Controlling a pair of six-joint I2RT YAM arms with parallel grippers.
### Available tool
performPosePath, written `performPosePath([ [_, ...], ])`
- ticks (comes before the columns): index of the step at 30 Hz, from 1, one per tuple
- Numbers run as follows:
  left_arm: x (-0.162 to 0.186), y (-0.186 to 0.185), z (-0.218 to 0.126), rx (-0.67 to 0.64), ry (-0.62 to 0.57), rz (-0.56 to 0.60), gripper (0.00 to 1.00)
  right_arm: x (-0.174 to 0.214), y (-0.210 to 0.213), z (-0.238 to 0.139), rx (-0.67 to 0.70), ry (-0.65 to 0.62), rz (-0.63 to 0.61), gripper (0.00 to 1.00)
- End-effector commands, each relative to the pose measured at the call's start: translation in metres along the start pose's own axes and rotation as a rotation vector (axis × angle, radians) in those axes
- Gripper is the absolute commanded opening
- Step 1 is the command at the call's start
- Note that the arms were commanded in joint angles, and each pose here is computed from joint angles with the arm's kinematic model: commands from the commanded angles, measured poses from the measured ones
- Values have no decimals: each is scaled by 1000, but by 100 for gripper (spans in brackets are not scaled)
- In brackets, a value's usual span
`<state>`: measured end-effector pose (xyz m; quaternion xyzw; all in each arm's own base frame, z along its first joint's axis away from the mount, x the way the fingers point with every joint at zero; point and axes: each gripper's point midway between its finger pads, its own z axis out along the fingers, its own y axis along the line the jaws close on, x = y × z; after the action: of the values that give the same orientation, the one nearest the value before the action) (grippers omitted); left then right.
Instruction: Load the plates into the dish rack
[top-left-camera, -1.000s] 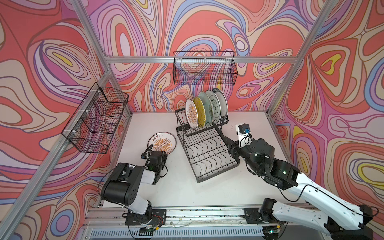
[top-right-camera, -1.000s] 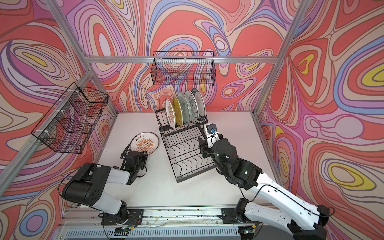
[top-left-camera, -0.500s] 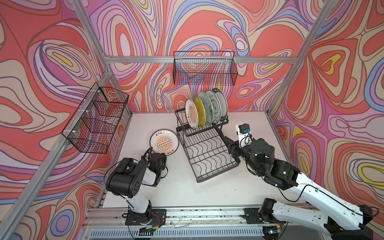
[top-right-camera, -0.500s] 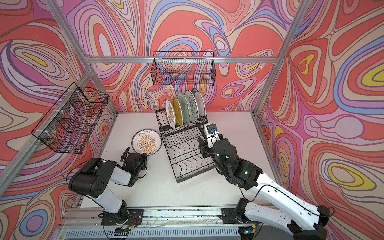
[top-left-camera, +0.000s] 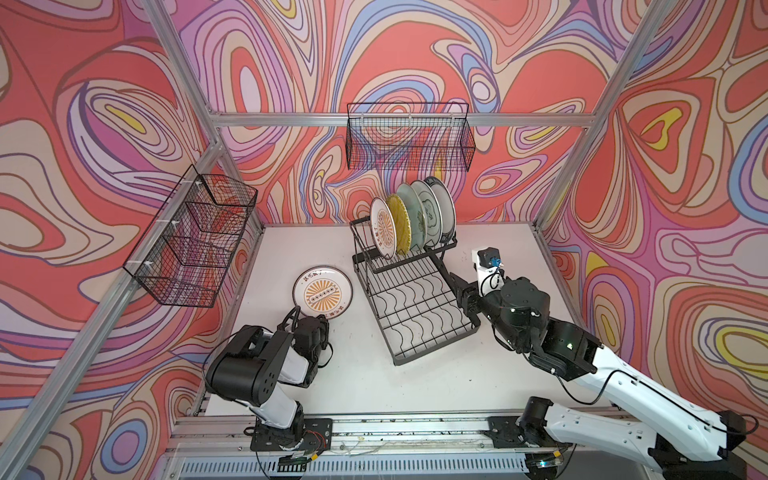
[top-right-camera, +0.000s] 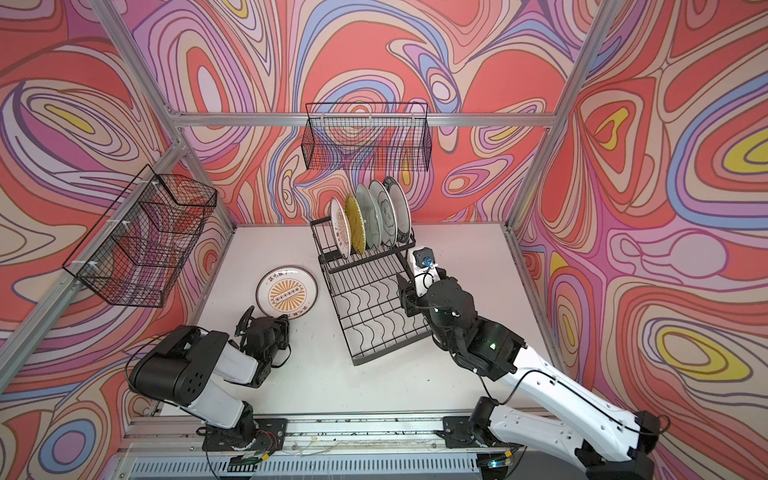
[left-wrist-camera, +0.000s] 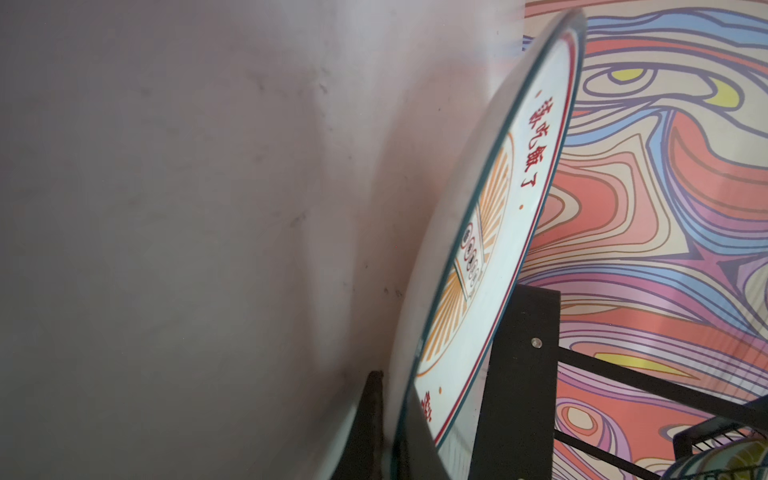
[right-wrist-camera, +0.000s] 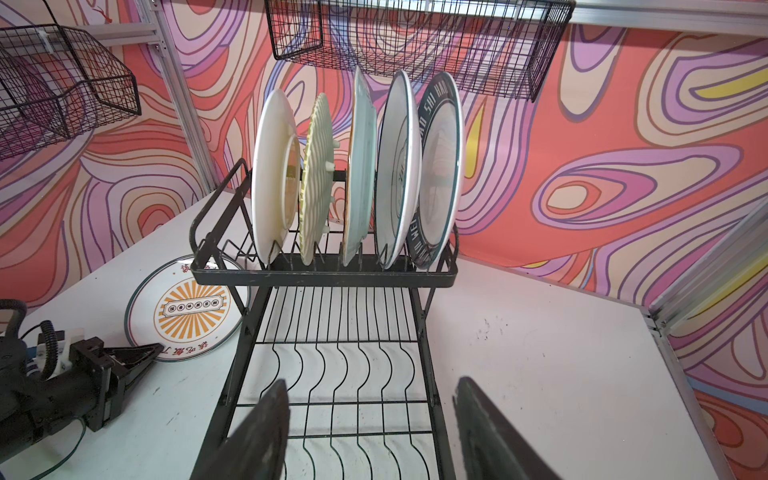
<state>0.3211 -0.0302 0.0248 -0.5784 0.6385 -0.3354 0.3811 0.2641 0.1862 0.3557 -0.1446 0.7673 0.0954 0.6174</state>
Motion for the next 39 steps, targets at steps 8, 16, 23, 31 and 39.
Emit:
performPosePath([
  [8,-45,3,-63,-195,-185,191,0,-9,-1,-3,-10,-18,22,65],
  [16,-45,-8,-96,-164,-147,212,0,-9,6,5,-27,-12,31,65],
  [23,-25,-19,-104,-143,-21,245,0,-8,5,3,-20,-2,41,65],
  [31,-15,-45,-136,-144,82,351,0,-1,5,4,-22,18,62,65],
  [39,1,-44,-164,-141,209,389,0,2,8,10,-24,38,66,65],
])
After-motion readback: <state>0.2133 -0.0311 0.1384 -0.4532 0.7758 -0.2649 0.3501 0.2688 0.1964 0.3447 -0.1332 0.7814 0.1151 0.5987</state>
